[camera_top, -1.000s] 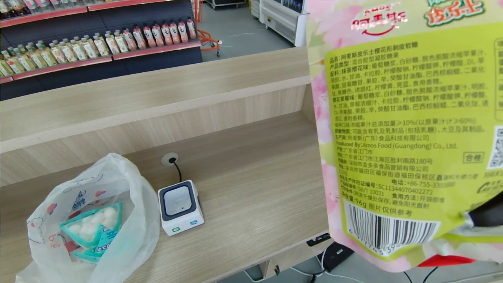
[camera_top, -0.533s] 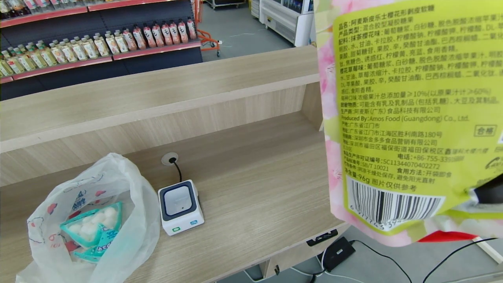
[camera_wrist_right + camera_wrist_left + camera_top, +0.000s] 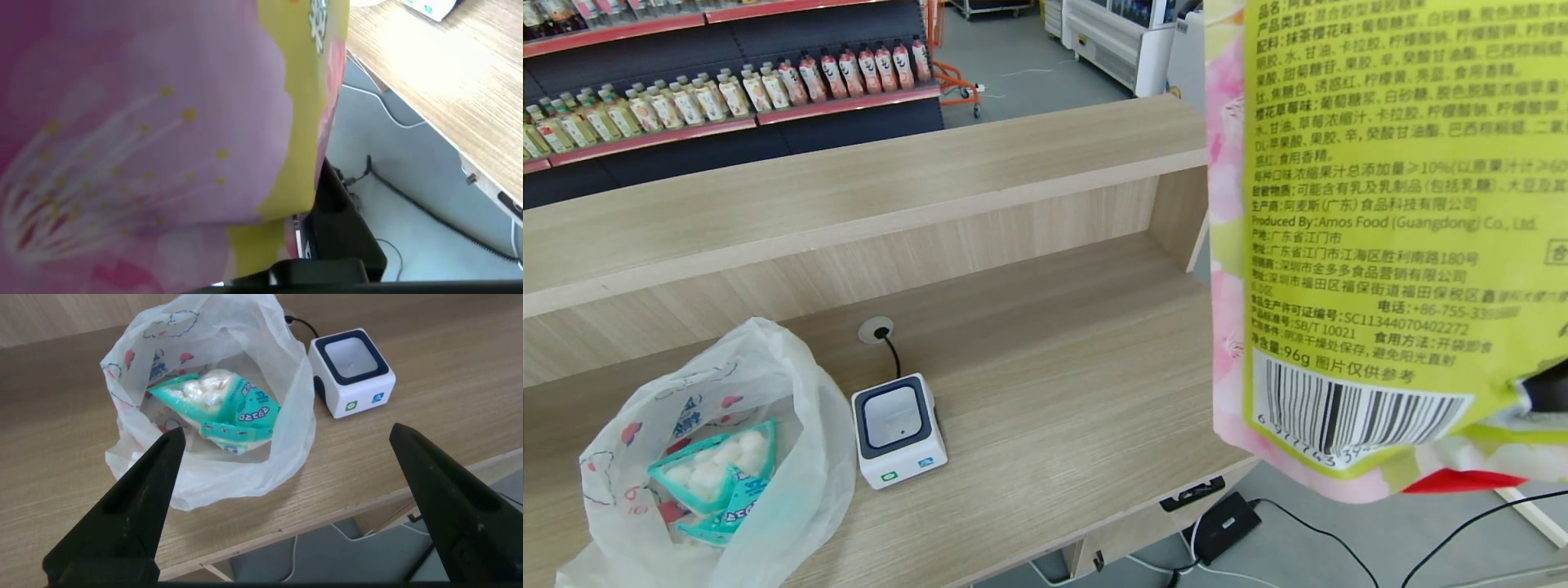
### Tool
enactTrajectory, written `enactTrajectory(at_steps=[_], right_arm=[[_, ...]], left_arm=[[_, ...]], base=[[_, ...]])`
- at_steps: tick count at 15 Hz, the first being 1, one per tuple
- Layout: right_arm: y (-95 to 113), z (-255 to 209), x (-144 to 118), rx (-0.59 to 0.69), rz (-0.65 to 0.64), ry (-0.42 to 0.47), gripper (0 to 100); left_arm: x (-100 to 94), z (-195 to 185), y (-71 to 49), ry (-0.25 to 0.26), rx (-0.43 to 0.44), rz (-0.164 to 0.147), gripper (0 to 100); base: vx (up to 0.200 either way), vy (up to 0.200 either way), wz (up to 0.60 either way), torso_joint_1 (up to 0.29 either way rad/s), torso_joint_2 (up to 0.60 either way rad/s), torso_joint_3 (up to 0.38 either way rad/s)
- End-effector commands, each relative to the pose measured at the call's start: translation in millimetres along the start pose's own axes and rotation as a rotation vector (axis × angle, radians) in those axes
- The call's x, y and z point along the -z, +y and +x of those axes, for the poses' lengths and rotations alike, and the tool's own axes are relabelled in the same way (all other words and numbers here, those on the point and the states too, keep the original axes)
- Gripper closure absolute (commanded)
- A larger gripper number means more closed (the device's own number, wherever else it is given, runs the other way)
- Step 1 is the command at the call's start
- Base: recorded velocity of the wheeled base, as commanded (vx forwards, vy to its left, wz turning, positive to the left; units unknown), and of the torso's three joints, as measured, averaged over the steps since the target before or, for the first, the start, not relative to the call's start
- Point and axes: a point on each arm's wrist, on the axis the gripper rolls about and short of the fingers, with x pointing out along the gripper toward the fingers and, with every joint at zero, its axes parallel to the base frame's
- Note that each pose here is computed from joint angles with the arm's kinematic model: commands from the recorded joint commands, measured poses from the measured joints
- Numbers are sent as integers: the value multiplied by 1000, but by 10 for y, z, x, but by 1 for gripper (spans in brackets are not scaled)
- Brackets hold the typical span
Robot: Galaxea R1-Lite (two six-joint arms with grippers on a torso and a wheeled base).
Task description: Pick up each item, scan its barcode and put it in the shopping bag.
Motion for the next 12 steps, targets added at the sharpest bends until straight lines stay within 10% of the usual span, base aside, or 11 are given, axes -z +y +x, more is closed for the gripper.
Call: enactTrajectory(at_steps=[1, 12], right_arm=[[-28, -60, 41, 28, 17, -7, 100], [165, -151, 126, 32, -20, -10, 100]], left_arm=[[0, 0, 0, 0, 0, 0, 0], [0, 0, 0, 0, 0, 0, 0]], base=[[0, 0, 0, 0, 0, 0], [0, 0, 0, 0, 0, 0]])
